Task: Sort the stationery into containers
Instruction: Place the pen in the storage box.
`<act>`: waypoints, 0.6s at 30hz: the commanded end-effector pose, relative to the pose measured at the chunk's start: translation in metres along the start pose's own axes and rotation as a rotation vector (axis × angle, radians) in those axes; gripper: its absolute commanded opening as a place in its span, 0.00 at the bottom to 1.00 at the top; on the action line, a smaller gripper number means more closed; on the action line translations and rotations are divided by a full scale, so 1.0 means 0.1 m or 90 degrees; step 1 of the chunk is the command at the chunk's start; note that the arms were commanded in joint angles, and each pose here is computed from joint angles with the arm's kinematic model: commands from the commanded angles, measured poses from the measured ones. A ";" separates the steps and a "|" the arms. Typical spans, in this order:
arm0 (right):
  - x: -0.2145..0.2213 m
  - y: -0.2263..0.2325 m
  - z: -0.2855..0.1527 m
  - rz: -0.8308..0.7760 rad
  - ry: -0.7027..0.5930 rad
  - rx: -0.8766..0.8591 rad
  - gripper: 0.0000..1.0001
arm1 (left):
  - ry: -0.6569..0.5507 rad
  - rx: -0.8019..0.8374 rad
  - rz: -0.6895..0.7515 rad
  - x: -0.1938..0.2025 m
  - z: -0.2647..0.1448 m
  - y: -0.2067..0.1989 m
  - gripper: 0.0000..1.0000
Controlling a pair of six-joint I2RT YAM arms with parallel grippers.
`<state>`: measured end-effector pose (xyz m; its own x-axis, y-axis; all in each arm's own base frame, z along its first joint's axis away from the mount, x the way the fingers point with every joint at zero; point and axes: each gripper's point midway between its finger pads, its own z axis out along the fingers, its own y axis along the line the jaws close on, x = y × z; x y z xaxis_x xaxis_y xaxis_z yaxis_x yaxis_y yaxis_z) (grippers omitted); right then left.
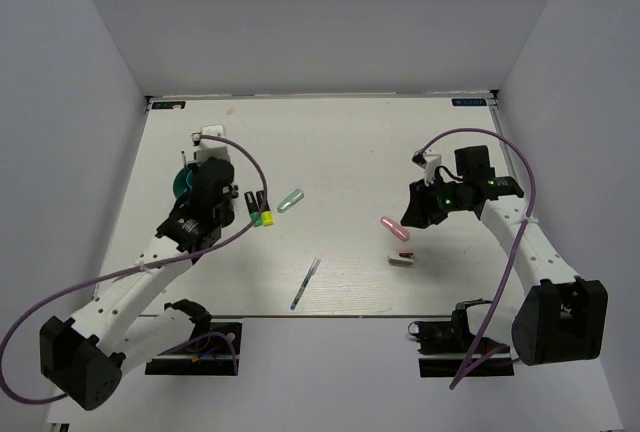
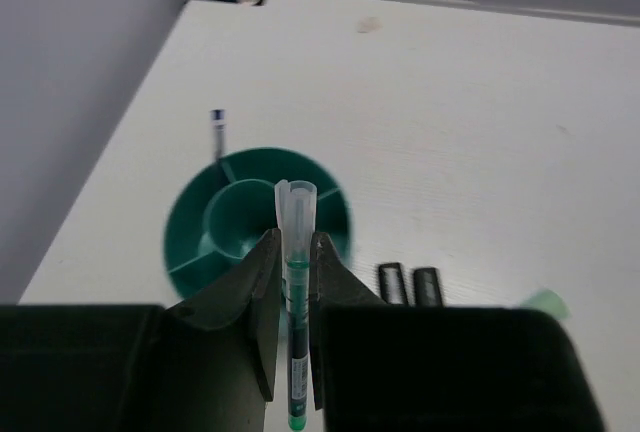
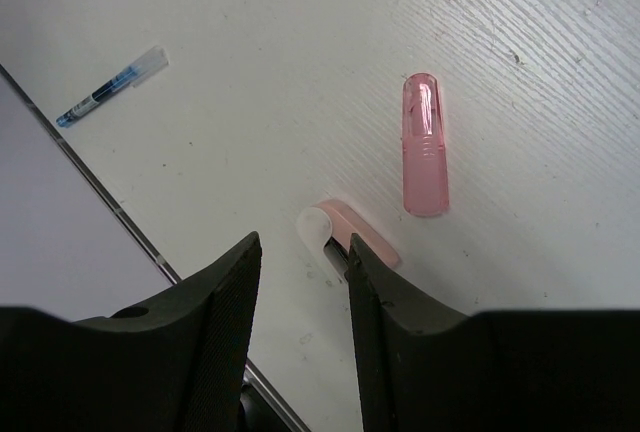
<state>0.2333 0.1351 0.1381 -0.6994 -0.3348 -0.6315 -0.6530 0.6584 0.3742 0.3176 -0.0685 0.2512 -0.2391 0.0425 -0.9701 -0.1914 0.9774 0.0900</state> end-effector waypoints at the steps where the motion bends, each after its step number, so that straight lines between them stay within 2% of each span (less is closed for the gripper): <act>1: -0.02 0.05 -0.01 -0.011 -0.007 -0.017 0.44 | -0.015 -0.080 -0.032 0.12 0.17 0.37 0.00; 3: -0.01 0.05 0.00 -0.011 -0.007 -0.017 0.44 | -0.016 -0.078 -0.070 0.21 0.30 0.54 0.00; 4: -0.01 0.05 -0.01 -0.009 -0.006 -0.018 0.44 | -0.031 0.006 -0.101 0.22 0.32 0.37 0.00; 5: -0.01 0.04 -0.01 -0.007 -0.005 -0.015 0.44 | -0.041 -0.019 -0.154 0.21 0.42 0.62 0.00; 7: 0.01 0.03 0.01 -0.004 0.000 -0.016 0.44 | -0.033 0.027 -0.225 0.27 0.49 0.64 0.00; 8: 0.00 0.03 0.01 -0.005 -0.001 -0.015 0.44 | -0.022 0.063 -0.229 0.30 0.50 0.58 0.00; 11: 0.02 0.02 0.03 -0.001 0.006 -0.017 0.44 | -0.022 0.079 -0.242 0.25 0.55 0.66 0.00; 18: 0.03 0.00 0.05 0.002 0.014 -0.018 0.44 | -0.028 0.159 -0.227 -0.04 0.47 0.50 0.00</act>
<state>0.2336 0.1355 0.1317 -0.7170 -0.3369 -0.6103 -0.6427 0.6585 0.3916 0.3494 0.0105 0.2150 -0.1899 -0.3036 -0.9337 -0.1524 0.9486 -0.2775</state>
